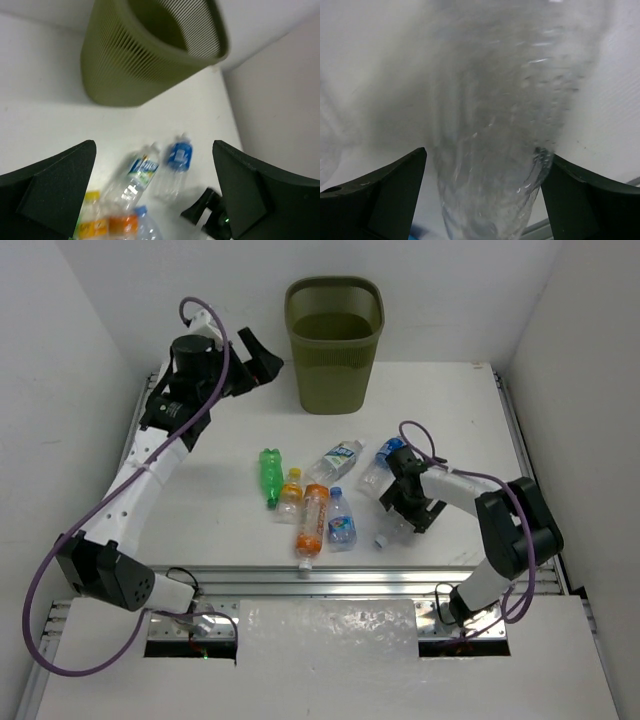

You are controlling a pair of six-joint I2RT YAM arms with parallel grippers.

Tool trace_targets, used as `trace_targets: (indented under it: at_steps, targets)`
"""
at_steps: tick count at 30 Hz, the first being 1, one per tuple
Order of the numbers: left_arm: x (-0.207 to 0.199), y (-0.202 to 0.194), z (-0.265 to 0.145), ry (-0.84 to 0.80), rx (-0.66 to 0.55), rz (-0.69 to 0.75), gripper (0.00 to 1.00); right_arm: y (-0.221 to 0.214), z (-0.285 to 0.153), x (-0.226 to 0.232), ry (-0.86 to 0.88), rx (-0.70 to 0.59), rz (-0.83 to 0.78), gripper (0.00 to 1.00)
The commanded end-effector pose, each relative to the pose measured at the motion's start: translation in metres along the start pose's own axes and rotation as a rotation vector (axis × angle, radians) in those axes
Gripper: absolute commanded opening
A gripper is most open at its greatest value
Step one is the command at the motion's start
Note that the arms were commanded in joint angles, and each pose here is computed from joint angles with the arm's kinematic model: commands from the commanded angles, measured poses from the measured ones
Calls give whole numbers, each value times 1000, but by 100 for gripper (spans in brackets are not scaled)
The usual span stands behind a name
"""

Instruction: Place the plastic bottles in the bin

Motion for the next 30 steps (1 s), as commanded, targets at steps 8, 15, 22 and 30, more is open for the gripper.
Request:
trace_targets:
  at_steps: [8,15,22,30]
  targets:
    - [-33,-57,-1,-40,282,113,100,44,-25,8,237,-231,-111,35]
    - [-128,-136,-3,-364,570,82,100,51,-194,80,1073,-587,-680,31]
    - [-170,-151,-7,-583,708,24,100,43,-278,94,1351,-649,-880,25]
    - [-170,-164,-8,-610,773,-23,28,55,-315,100,1409,-714,-856,34]
Point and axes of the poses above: each gripper's point midway between its finger pads, its own z axis out along the fingers, its own x axis along the line the jaws close on, y = z × x, the point moved 2 cm from there along -z, back along the fingers, and after that the axes turned 4 degrees about -z, right-handed, at the moved point
